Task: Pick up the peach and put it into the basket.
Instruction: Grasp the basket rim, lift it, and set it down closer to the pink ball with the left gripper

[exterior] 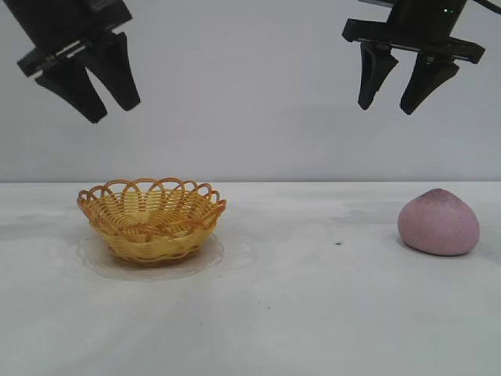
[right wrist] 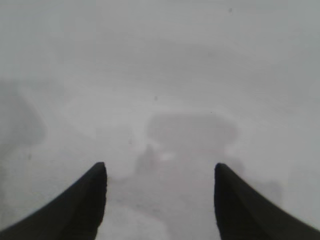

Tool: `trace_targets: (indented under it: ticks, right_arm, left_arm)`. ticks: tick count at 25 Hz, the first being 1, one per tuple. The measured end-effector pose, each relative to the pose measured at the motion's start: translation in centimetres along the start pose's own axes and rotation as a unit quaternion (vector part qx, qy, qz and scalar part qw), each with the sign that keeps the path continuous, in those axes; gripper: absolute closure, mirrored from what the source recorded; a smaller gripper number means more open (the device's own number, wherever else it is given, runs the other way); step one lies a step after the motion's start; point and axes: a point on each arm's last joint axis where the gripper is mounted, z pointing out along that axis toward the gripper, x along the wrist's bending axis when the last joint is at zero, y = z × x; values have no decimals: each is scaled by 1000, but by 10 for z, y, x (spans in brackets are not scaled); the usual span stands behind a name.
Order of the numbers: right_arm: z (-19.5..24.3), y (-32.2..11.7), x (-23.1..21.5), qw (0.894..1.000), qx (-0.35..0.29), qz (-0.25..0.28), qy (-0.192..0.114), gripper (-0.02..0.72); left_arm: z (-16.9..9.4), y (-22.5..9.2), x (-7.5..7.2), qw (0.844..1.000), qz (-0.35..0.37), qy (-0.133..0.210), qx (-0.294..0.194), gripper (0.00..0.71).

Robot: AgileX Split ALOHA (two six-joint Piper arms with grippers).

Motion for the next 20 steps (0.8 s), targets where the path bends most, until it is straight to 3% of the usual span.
trace_targets:
  ticks: [4, 8, 13, 20]
  right_arm:
    - [0, 0, 0, 1000, 1, -6, 0, 300]
    - [0, 0, 0, 1000, 1, -7, 0, 300]
    - [0, -1, 0, 1000, 5, -10, 1, 300]
    - [0, -2, 0, 1000, 9, -10, 2, 300]
  left_arm:
    - [-9, 14, 0, 996, 78, -9, 52, 273]
    - [11, 24, -7, 982, 140, -26, 127, 273]
    - [39, 35, -15, 972, 176, -25, 154, 273]
    - [79, 25, -3, 962, 184, -20, 200, 273]
